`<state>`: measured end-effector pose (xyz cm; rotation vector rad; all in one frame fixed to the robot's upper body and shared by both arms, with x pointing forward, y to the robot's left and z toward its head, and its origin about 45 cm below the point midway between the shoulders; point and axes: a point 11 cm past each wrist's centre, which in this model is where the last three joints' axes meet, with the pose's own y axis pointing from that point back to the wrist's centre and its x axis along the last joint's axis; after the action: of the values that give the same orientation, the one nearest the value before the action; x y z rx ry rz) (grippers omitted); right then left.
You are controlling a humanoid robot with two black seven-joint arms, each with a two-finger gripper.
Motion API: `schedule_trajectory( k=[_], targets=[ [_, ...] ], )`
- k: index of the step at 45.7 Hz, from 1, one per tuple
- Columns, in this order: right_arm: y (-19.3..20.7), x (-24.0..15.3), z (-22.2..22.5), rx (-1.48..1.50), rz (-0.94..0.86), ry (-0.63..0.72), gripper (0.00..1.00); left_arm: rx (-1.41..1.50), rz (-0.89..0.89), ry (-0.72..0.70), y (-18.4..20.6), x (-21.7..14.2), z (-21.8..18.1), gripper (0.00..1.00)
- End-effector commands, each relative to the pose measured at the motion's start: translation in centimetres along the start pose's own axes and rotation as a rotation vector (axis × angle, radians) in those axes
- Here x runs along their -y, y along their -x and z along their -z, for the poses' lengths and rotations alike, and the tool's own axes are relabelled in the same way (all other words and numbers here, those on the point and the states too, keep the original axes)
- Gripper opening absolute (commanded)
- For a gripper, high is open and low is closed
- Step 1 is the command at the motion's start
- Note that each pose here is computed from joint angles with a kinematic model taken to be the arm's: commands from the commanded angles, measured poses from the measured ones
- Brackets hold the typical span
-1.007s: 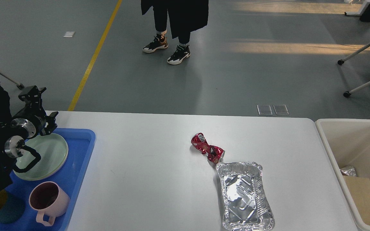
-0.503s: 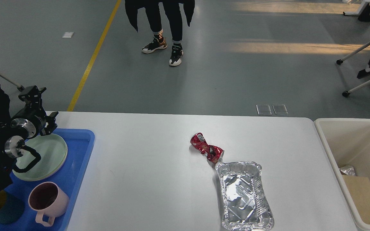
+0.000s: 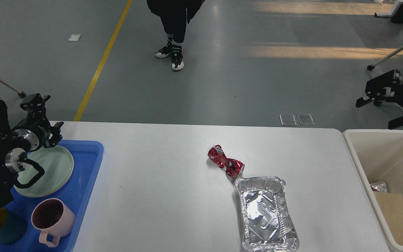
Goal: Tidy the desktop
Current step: 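Bring the right gripper back over the foil tray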
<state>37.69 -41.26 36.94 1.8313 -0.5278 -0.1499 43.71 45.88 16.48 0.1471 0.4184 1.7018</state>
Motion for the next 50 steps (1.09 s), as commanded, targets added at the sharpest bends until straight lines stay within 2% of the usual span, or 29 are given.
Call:
schedule_trajectory(
  k=[1,16,33,50],
  targets=[
    [1.0,1.6,1.2,-0.04,0.056,0.018,1.0,0.0,0.001,0.0,0.0,0.0,0.0,0.96],
    [6.0,7.9,5.1,-0.2,0.275,0.119,1.0,0.0,0.0,0.0,0.0,0.0,0.0,0.96],
    [10.1,13.7,8.3,-0.354,0.421,0.209,1.0,0.0,0.0,0.0,0.0,0.0,0.0,0.96],
    [10.4,18.1,8.9,-0.397,0.424,0.257,1.0,0.0,0.0,0.0,0.0,0.0,0.0,0.96]
  ],
)
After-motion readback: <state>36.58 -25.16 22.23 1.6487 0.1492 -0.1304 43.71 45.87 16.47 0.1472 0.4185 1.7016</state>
